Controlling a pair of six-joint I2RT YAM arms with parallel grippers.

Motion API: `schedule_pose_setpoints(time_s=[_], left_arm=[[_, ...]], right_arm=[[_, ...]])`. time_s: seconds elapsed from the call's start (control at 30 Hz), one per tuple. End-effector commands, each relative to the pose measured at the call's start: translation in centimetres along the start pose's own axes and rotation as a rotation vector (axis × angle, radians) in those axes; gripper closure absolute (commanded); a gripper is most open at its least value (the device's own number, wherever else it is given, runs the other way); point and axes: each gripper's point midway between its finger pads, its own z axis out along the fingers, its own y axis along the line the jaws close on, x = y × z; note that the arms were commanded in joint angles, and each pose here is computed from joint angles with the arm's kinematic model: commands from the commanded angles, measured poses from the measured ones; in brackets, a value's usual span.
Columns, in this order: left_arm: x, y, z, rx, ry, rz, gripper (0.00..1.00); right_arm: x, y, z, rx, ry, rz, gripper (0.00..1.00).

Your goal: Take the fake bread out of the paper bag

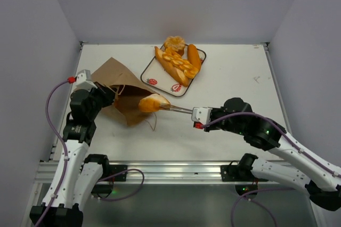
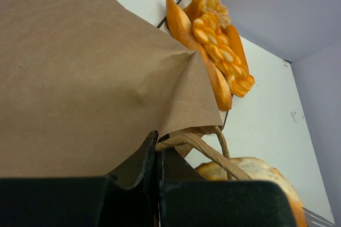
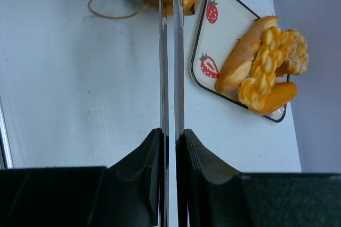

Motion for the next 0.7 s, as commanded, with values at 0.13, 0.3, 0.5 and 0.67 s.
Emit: schedule_pose_setpoints(time_s=[0.13, 0.3, 0.5, 0.67], left_arm=[[-3.6, 1.5, 0.9, -0.129, -0.084, 0.117, 1.0], [-3.7, 2.5, 1.1, -0.179, -0.072, 0.161, 1.0], [-3.3, 3.1, 0.6, -0.194, -0.063, 0.193, 1.0], [-2.5, 2.9, 0.3, -0.166, -0.041, 0.211, 1.0]], right_arm=[[-1.4, -2.0, -2.1, 0.087, -0.078, 0.07, 1.0], [-2.0, -4.7, -3.3, 0.174, -0.074, 0.109, 1.0], [-1.9, -6.5, -3.7, 0.23, -0.051, 0.155, 1.0], [-1.8, -8.5, -2.5, 0.251, -0.001, 0.231, 1.0]])
